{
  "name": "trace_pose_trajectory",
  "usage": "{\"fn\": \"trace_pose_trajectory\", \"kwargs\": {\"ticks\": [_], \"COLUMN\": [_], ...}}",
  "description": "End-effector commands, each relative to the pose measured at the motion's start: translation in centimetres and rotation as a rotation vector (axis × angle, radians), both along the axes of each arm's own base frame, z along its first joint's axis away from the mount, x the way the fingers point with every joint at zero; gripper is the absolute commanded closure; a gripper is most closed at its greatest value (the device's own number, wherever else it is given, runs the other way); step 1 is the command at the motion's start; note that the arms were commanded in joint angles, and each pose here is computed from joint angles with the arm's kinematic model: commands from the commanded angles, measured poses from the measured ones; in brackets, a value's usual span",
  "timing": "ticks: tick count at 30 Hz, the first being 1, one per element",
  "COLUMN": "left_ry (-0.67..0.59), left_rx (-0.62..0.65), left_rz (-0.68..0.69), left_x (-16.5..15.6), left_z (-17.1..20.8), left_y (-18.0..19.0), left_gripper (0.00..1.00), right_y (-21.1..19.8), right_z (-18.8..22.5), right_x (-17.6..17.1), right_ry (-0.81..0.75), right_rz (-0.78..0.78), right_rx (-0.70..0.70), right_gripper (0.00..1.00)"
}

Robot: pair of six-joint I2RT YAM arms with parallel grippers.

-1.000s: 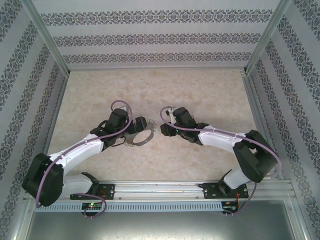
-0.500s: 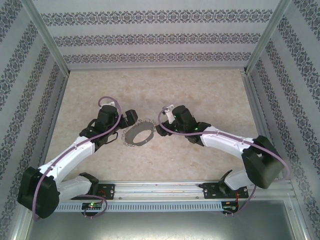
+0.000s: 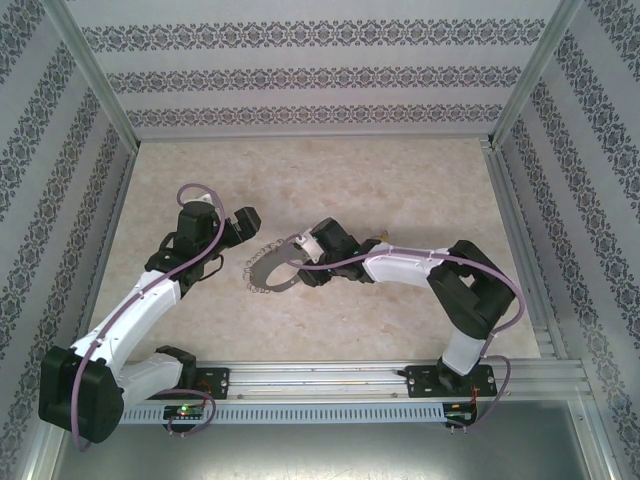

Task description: Put the keys on the keyring

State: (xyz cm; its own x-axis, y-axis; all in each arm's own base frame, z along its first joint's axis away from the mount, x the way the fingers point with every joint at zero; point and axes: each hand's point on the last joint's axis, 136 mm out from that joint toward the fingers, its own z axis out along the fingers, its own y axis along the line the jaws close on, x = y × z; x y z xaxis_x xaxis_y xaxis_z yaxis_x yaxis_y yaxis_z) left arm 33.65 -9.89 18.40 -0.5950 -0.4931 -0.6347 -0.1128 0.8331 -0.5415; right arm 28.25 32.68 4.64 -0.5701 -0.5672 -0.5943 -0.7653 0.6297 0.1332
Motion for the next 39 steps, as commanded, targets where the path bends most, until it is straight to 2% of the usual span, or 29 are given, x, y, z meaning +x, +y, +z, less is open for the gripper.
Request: {"fn": "trace_pose_trajectory", "kwargs": {"ticks": [1,4,22,32,39], "left_ry": [-0.018,-0.018,-0.035,-0.039,-0.039], "left_rx": [0.003,0.001,-0.022,-0.036,-0.043], "left_rz": [-0.010,-0.011,-0.023,-0.025,-0.025], "left_x": [0.0,0.0,0.2,0.3,0.3], "left_z": [1.3,1.2,1.5,1.3,1.0], "left_y": [0.3,0.3,0.1,0.0,-0.1], "left_gripper": [0.00,0.00,0.00,0.00,0.00], "right_y": [1.1,1.3,0.9,0.0,0.6], "right_z": [-0.1,-0.5,-2.1,-3.0,-3.1], "right_x": [0.2,0.5,3.0,4.3,5.2], "right_ry": [0.004,0.007,-0.059,-0.114,-0.144], "right_rz": [0.039,0.041,-0.008,-0.043,-0.050], "right_rx": [0.000,-0.006,-0.108,-0.179,-0.188], "right_gripper": [0.56,0.58,0.59,0.67,0.77]}}
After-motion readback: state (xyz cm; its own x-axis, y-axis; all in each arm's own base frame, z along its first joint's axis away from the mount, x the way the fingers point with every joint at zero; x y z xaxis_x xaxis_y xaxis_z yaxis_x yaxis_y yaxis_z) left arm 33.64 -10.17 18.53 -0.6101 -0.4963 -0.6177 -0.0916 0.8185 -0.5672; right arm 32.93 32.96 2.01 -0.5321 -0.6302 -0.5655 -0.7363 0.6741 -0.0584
